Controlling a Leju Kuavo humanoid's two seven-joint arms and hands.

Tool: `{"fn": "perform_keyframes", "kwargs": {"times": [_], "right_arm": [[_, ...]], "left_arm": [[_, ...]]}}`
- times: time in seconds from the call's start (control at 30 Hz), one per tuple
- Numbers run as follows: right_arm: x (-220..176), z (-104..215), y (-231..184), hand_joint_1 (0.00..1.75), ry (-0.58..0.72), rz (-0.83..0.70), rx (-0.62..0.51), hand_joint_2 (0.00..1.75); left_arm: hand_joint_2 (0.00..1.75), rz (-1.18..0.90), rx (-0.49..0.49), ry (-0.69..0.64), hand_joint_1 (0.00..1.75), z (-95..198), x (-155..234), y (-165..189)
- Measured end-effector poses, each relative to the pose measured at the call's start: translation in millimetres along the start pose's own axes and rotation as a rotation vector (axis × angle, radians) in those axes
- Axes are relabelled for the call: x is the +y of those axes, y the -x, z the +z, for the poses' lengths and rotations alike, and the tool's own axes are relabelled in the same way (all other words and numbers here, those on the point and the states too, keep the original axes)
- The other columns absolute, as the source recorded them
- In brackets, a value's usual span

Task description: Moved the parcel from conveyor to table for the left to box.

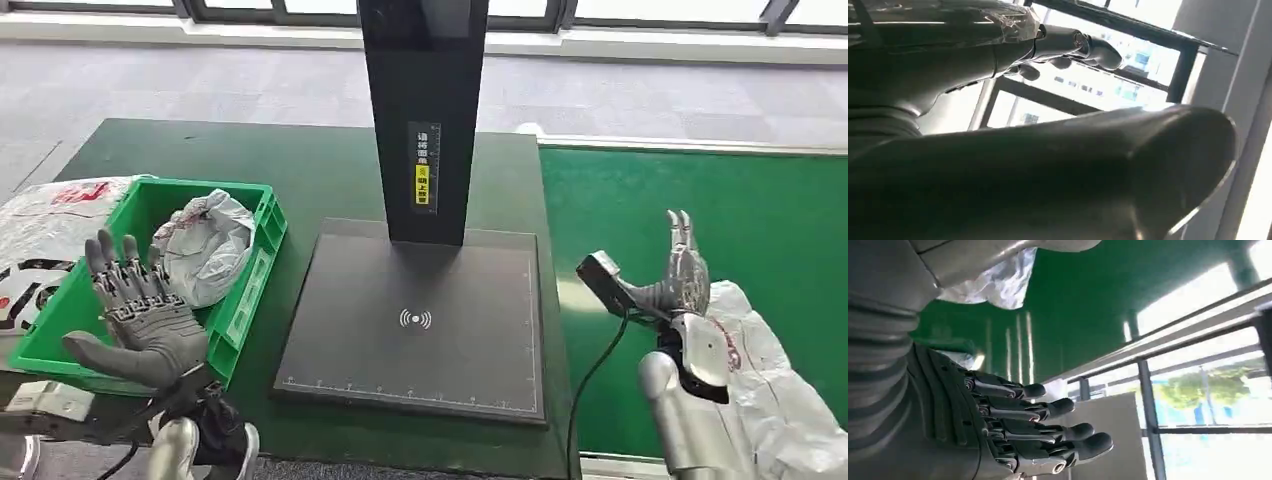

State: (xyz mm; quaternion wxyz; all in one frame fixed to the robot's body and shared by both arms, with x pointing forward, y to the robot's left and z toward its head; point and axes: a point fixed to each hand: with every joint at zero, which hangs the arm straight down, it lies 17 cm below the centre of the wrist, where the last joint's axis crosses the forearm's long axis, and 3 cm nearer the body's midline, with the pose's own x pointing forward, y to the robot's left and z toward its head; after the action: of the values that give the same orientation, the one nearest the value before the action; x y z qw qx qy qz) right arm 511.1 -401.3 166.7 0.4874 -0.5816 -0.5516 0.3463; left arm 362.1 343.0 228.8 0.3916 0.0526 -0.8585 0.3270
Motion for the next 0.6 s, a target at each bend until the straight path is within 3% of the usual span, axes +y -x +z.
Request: {"fn": "perform_keyframes", "kwargs": {"times": [0.13, 0.27, 0.4, 0.6], "right_arm": [[17, 7, 95, 0.00, -0.088, 0.116, 0.169, 1.75], [21, 18, 158, 0.00, -0.147, 0.207, 0.270, 1.75], [29, 50, 234, 0.00, -0.245, 0.279, 0.423, 1.75], [50, 99, 283, 0.00, -0.362, 0.322, 0.511, 1.75]], "left_arm": [[0.00, -0.002, 0.023, 0.003, 0.00, 4, 1, 9], [0.00, -0.011, 0.029, 0.005, 0.00, 5, 1, 11], [0.00, -0.054, 0.022, 0.022, 0.00, 5, -2, 12], [0.00, -0.037, 0.025, 0.052, 0.00, 7, -7, 13]]}}
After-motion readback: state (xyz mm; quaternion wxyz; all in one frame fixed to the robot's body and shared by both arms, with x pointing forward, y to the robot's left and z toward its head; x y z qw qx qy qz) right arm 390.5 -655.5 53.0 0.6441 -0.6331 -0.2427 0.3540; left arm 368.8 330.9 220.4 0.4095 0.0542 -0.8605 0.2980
